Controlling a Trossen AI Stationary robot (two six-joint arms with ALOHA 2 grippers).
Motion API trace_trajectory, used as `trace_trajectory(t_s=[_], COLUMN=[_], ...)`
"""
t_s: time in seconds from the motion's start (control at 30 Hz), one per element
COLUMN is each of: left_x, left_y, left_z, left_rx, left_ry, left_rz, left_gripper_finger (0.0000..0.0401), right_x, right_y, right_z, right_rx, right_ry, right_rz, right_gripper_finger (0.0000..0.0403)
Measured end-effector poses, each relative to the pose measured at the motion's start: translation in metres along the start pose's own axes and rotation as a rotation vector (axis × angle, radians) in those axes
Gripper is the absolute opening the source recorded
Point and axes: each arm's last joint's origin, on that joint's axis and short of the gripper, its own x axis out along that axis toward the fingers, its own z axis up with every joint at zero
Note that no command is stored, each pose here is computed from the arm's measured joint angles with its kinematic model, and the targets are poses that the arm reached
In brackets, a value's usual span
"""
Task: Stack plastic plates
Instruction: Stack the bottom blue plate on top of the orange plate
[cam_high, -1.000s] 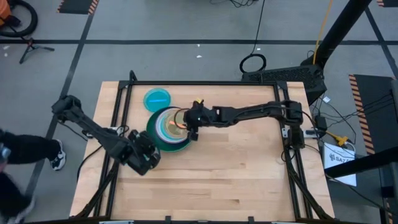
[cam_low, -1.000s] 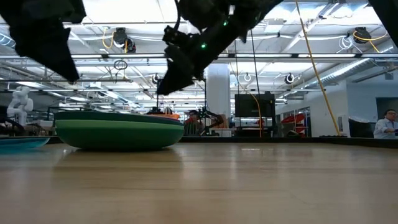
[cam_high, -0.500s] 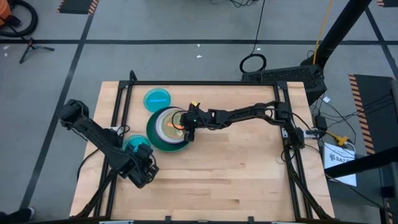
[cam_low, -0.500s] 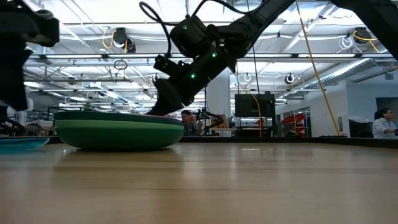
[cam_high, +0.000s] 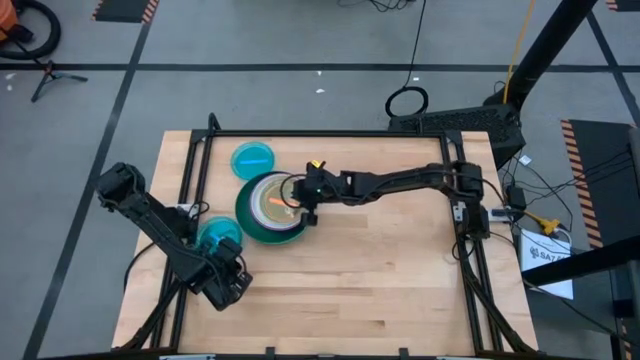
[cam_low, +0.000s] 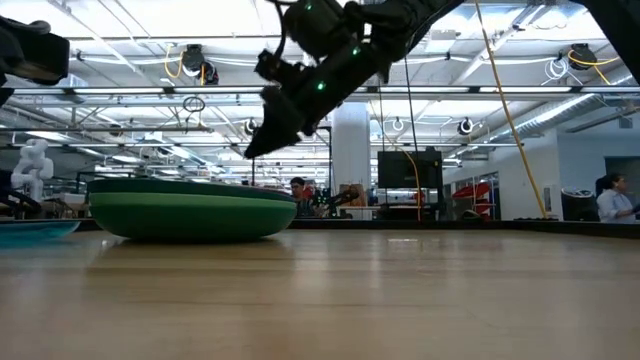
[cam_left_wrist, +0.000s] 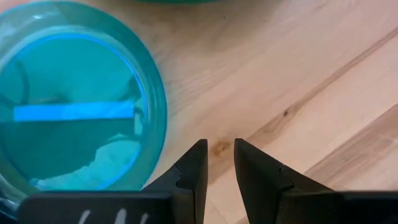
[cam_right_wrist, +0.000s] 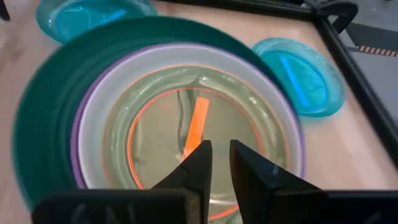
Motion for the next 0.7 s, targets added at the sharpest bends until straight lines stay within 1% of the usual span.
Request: trace_trajectory(t_s=[0.1, 0.3, 0.43, 0.7], left_x=[0.0, 0.0, 0.007, 0.027], left_y=[-0.001, -0.001, 0.0, -0.004], left_z=[-0.001, -0.001, -0.003, -0.011], left_rx=[-0.005, -0.008, -0.017, 0.042], left_ry=[0.031, 0.034, 0.02, 0.007], left_rz=[-0.001, 0.0, 0.069, 0.162], left_gripper_finger=[0.0085, 0.0091, 0.0114, 0.0168], right_x=[-0.013, -0.028, -0.03, -0.032], right_y=[0.001, 0.01, 0.019, 0.029], right_z=[0.007, 0.017, 0.016, 0.011], right_rx=[-0.018, -0.037, -0.054, -0.093], right_ry=[0.005, -0.024, -0.002, 0.065], right_rz=[0.006, 0.024, 0.046, 0.073], right_gripper_finger=[0.005, 0.005, 0.005, 0.005])
